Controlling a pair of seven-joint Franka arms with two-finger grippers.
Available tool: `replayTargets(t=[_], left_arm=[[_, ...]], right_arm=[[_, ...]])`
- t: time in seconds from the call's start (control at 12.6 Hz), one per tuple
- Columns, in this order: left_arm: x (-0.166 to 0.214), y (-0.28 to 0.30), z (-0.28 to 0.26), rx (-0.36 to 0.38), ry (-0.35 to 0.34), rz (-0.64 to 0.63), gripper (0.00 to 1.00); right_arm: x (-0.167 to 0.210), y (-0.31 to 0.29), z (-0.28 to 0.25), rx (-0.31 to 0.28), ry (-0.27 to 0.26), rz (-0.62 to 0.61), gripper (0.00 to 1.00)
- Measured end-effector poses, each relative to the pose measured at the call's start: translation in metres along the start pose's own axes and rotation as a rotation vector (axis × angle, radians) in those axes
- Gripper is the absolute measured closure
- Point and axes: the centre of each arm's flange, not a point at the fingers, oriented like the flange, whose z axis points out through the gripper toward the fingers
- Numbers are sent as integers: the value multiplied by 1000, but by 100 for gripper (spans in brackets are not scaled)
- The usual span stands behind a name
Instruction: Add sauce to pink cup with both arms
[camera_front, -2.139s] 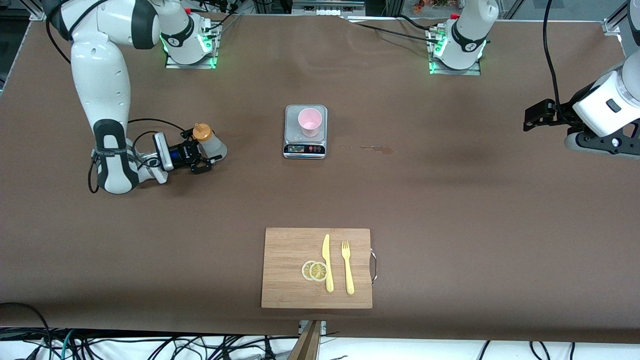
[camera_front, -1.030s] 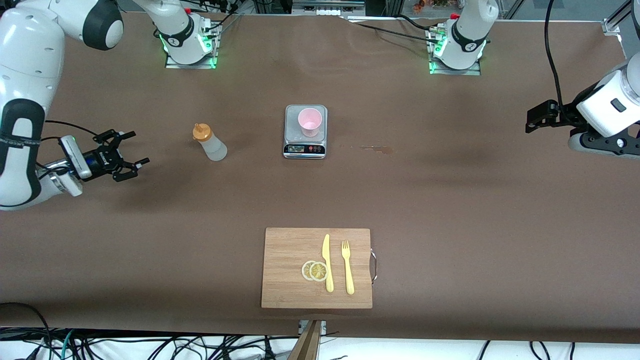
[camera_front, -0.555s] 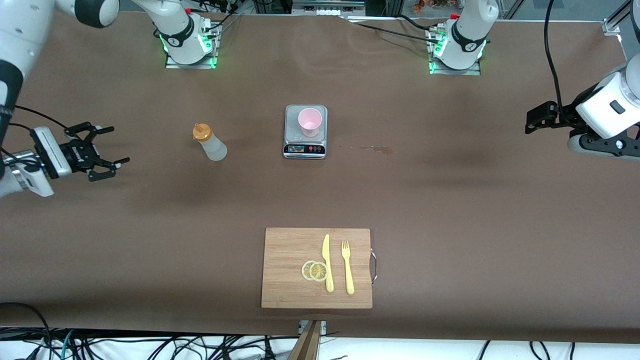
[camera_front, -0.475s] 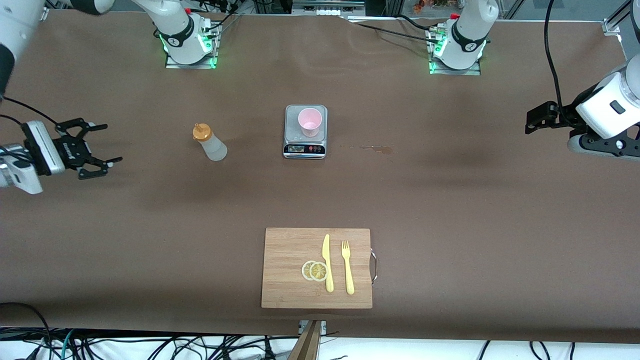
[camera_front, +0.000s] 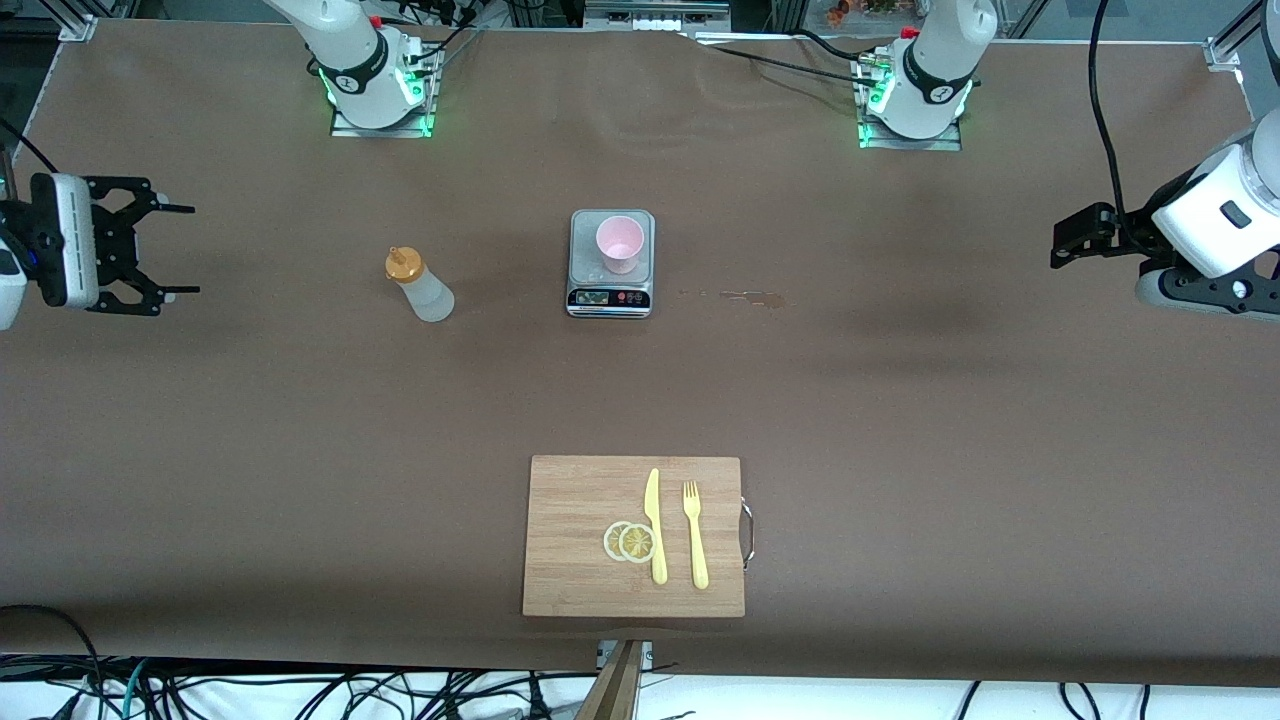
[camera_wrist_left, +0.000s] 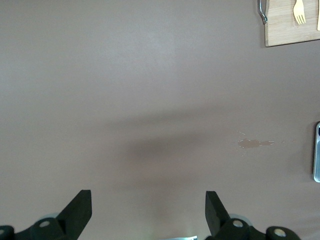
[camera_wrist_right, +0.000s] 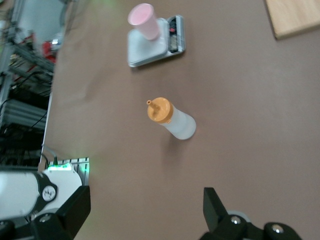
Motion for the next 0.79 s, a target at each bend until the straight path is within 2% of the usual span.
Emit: replayTargets(t=[0.32, 0.48, 0.63, 0.79], left_arm=[[0, 0, 0, 0, 0, 0, 0], [0, 0, 0, 0, 0, 0, 0], [0, 0, 0, 0, 1, 1, 0], [0, 1, 0, 0, 1, 1, 0]], right_arm=[[60, -48, -10, -144, -148, 350, 0], [82, -70, -11, -215, -177, 553, 0], [105, -84, -11, -317, -194, 776, 0], [120, -85, -10, -414, -187, 886, 0]])
